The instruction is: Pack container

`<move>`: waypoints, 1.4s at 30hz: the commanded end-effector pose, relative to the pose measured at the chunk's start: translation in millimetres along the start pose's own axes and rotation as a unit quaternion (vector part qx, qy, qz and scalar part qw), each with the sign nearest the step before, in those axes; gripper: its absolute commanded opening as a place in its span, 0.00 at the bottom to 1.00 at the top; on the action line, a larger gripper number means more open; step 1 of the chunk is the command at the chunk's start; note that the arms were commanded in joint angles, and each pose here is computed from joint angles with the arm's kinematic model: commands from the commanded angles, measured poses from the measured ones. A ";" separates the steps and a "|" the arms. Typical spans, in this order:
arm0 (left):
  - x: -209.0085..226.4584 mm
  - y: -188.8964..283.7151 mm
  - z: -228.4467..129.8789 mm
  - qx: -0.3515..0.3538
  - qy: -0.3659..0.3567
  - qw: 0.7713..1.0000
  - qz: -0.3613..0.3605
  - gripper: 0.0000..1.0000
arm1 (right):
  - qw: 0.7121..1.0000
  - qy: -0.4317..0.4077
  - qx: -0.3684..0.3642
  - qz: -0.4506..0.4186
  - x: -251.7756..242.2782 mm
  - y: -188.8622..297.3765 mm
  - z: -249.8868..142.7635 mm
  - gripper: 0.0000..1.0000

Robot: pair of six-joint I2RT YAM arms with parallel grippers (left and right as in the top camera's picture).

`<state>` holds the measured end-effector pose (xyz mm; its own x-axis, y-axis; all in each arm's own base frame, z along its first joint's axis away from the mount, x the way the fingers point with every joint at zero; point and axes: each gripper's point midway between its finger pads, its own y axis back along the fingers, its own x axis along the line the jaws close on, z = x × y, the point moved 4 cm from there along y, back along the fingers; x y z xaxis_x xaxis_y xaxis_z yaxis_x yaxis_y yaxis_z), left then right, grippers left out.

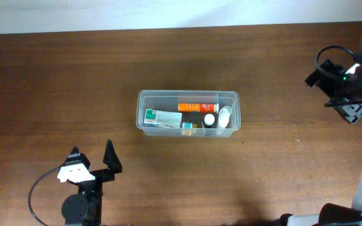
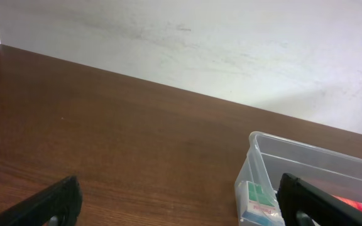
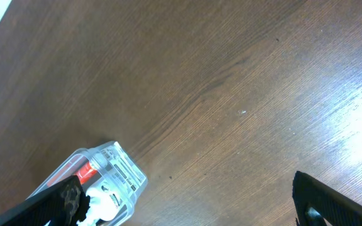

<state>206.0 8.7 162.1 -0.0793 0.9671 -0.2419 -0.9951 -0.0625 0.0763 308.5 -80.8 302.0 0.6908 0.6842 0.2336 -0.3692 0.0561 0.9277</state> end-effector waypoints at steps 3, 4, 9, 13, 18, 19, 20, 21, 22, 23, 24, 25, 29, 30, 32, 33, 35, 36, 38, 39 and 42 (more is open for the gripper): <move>-1.6 0.0 -1.9 0.000 -0.006 1.000 -0.006 1.00 | 0.994 0.066 -0.075 -0.051 -5.6 26.9 -5.3 0.98; -1.6 0.0 -1.9 0.000 -0.006 1.000 -0.006 1.00 | 0.988 0.093 -0.112 -0.058 -1.8 33.9 -5.8 0.98; -1.6 0.0 -1.9 0.000 -0.006 1.000 -0.006 1.00 | 0.942 0.230 -0.245 0.015 38.9 39.4 -10.9 0.99; -1.6 0.0 -1.9 0.000 -0.006 1.000 -0.006 1.00 | 0.920 0.249 -0.297 0.051 31.5 19.1 -34.6 0.98; -1.6 0.0 -1.9 0.000 -0.006 1.000 -0.006 1.00 | 0.916 0.245 -0.311 0.062 -10.2 -19.7 -76.9 0.98; -1.6 0.0 -1.9 0.000 -0.006 1.000 -0.006 1.00 | 0.915 0.244 -0.315 0.064 -20.1 -27.9 -86.8 0.98; -1.6 0.0 -1.9 0.000 -0.006 1.000 -0.006 1.00 | 0.914 0.243 -0.318 0.066 -29.8 -36.0 -96.5 0.98; -1.6 0.0 -1.9 0.000 -0.006 1.000 -0.006 1.00 | 0.913 0.242 -0.322 0.068 -37.4 -42.5 -104.1 0.99; -1.6 0.0 -1.9 0.000 -0.006 1.000 -0.006 1.00 | 0.912 0.241 -0.325 0.070 -44.4 -48.8 -111.2 0.98; -1.6 0.0 -1.9 0.000 -0.006 1.000 -0.006 1.00 | 0.911 0.240 -0.327 0.072 -50.3 -53.6 -117.0 0.98; -1.6 0.0 -1.9 0.000 -0.006 1.000 -0.006 1.00 | 0.910 0.239 -0.329 0.073 -58.3 -60.9 -125.2 0.98; -1.6 0.0 -1.9 0.000 -0.006 1.000 -0.006 1.00 | 0.910 0.239 -0.332 0.075 -63.8 -66.0 -130.7 0.98; -1.6 0.0 -1.9 0.000 -0.006 1.000 -0.006 1.00 | 0.904 0.234 -0.348 0.084 -80.5 -82.9 -147.6 0.98; -1.6 0.0 -1.9 0.000 -0.006 1.000 -0.006 1.00 | 0.901 0.232 -0.355 0.093 -84.3 -88.2 -152.8 0.98; -1.6 0.0 -1.9 0.000 -0.006 1.000 -0.006 1.00 | 0.898 0.231 -0.360 0.104 -86.7 -92.9 -157.1 0.98; -1.6 0.0 -1.9 0.000 -0.006 1.000 -0.006 1.00 | 0.896 0.228 -0.364 0.113 -88.6 -96.8 -159.8 0.98; -1.6 0.0 -1.9 0.000 -0.006 1.000 -0.006 1.00 | 0.895 0.223 -0.369 0.118 -90.7 -98.9 -160.8 0.98; -1.6 0.0 -2.0 0.000 -0.006 1.000 -0.007 1.00 | 0.894 0.222 -0.371 0.119 -91.1 -98.8 -160.7 0.98; -1.6 0.0 -1.9 0.000 -0.006 1.000 -0.006 1.00 | 0.892 0.218 -0.377 0.120 -93.0 -98.0 -160.9 0.98; -1.6 0.0 -2.0 0.000 -0.006 1.000 -0.007 1.00 | 0.891 0.217 -0.380 0.122 -93.4 -97.3 -161.3 0.98; -1.6 0.0 -1.9 0.000 -0.006 1.000 -0.006 1.00 | 0.889 0.216 -0.384 0.124 -96.2 -98.2 -164.2 0.98</move>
<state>205.8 8.8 162.5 -0.0792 0.9670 -0.2420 -0.9952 -0.0629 0.0744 178.1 -33.1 144.5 0.2940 0.9494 0.1109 -0.9009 0.2364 0.3641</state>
